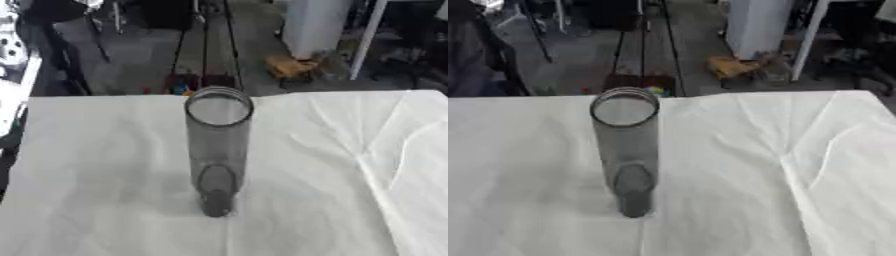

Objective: Arrange flowers into the vase.

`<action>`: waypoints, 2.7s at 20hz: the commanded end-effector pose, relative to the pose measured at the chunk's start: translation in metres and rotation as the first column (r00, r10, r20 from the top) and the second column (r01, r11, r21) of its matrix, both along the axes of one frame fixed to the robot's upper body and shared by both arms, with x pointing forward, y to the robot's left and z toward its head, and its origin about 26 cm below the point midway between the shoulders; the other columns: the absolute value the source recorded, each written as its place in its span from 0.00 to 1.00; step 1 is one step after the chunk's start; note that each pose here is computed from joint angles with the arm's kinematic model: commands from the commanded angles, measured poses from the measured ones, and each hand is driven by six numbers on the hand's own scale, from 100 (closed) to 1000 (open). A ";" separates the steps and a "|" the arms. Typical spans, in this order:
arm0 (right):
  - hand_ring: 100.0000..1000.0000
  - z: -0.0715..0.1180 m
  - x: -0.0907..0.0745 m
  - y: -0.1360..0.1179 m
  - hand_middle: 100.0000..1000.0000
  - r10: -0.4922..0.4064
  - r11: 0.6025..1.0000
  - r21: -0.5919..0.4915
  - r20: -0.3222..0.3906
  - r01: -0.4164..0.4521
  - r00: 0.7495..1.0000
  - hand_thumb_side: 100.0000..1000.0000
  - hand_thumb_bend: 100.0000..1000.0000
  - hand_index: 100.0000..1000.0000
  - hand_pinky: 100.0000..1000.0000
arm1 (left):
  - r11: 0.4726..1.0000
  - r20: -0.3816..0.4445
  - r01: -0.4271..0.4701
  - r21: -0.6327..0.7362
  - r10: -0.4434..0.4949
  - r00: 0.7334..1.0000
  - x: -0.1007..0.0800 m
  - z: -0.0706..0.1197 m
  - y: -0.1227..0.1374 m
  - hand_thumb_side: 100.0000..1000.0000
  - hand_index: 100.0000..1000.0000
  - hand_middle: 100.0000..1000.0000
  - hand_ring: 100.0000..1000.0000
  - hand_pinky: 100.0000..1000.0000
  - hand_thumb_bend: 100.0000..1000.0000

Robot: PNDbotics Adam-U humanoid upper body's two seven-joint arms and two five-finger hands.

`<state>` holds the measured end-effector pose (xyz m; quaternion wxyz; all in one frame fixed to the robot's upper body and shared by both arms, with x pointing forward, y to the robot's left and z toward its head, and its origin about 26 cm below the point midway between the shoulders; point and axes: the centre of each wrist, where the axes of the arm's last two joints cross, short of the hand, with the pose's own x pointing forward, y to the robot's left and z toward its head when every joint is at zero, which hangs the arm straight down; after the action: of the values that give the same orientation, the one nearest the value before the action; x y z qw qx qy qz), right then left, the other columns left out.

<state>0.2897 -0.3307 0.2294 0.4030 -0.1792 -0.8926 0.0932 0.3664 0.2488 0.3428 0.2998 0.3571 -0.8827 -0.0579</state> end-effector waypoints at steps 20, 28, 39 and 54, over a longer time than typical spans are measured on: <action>0.69 0.006 0.001 -0.001 0.70 0.007 1.000 -0.005 0.010 -0.007 1.000 0.66 0.00 0.82 0.63 | 0.541 0.144 0.707 -0.455 -0.739 0.658 -0.002 0.027 -0.037 0.10 0.00 0.00 0.00 0.00 1.00; 0.69 0.005 0.001 -0.001 0.70 0.005 1.000 -0.004 0.006 -0.005 1.000 0.66 0.00 0.82 0.63 | 0.356 0.149 0.769 -0.531 -0.855 0.497 -0.005 0.028 -0.038 0.11 0.00 0.00 0.00 0.00 1.00; 0.69 0.003 0.001 -0.003 0.70 -0.002 1.000 -0.001 0.001 0.002 1.000 0.66 0.00 0.82 0.63 | 0.210 0.051 0.776 -0.594 -0.954 0.297 -0.017 0.016 -0.055 0.14 0.00 0.00 0.00 0.00 1.00; 0.69 0.006 0.002 0.001 0.70 0.014 1.000 -0.006 0.009 -0.014 1.000 0.66 0.00 0.82 0.63 | 0.288 -0.109 0.697 -0.657 -0.951 0.290 0.008 -0.011 -0.074 0.15 0.00 0.00 0.00 0.00 1.00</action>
<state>0.2927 -0.3294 0.2272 0.4094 -0.1720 -0.8913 0.0918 0.3749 0.1775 0.3251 0.5143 -0.3002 -0.8010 -0.0612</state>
